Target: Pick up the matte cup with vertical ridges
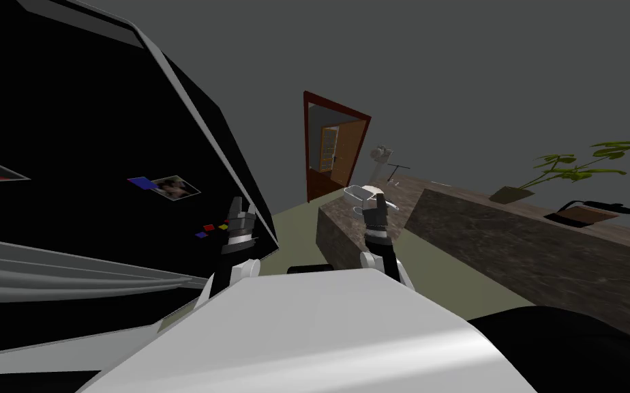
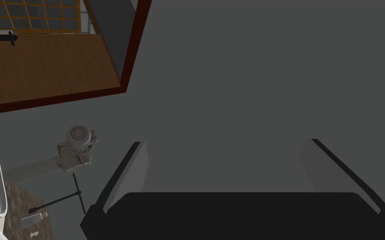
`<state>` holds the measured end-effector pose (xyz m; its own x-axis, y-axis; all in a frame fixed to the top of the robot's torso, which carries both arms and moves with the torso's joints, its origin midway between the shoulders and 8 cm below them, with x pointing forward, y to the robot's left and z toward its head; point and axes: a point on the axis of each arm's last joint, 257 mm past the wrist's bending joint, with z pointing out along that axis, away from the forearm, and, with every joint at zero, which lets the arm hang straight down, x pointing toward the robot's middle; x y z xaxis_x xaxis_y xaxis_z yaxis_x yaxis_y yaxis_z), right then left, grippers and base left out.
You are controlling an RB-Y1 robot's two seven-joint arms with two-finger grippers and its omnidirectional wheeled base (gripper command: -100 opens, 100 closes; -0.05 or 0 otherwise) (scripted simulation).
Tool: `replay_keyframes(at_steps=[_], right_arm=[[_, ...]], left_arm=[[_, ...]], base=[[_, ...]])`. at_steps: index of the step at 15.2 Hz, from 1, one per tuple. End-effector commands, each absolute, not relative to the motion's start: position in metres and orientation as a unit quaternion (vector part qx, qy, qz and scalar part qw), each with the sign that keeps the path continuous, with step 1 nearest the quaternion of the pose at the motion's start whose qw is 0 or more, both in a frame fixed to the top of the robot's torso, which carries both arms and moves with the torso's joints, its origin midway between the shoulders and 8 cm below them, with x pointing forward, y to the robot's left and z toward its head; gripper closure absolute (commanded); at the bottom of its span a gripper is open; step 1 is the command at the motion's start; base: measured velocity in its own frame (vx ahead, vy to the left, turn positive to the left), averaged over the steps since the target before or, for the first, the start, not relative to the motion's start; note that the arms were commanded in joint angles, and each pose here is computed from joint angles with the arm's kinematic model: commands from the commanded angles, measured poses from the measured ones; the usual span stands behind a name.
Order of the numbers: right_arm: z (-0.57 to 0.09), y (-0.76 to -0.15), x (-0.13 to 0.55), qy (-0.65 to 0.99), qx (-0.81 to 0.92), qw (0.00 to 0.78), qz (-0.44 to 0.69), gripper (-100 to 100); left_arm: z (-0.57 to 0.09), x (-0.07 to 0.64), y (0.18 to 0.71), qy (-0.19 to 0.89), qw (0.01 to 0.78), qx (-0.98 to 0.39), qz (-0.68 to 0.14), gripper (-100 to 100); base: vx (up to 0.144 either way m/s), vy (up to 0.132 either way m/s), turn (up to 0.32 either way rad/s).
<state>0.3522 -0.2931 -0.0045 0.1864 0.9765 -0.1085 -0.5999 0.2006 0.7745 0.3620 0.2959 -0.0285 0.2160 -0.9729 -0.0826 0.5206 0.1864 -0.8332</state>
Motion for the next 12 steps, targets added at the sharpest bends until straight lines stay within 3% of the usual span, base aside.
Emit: replay_keyframes(at_steps=[1,12], right_arm=[[-0.008,-0.291,0.354,0.327,0.292,0.710,0.551,-100],[-0.058,-0.291,0.368,0.458,0.217,0.713,0.484,-100]], left_arm=[[-0.029,0.362,0.296,0.325,0.698,-0.347,-0.535,0],[-0.029,0.362,0.296,0.325,0.698,-0.347,-0.535,0]], base=[[0.002,-0.001,0.019],[0.011,-0.007,0.045]])
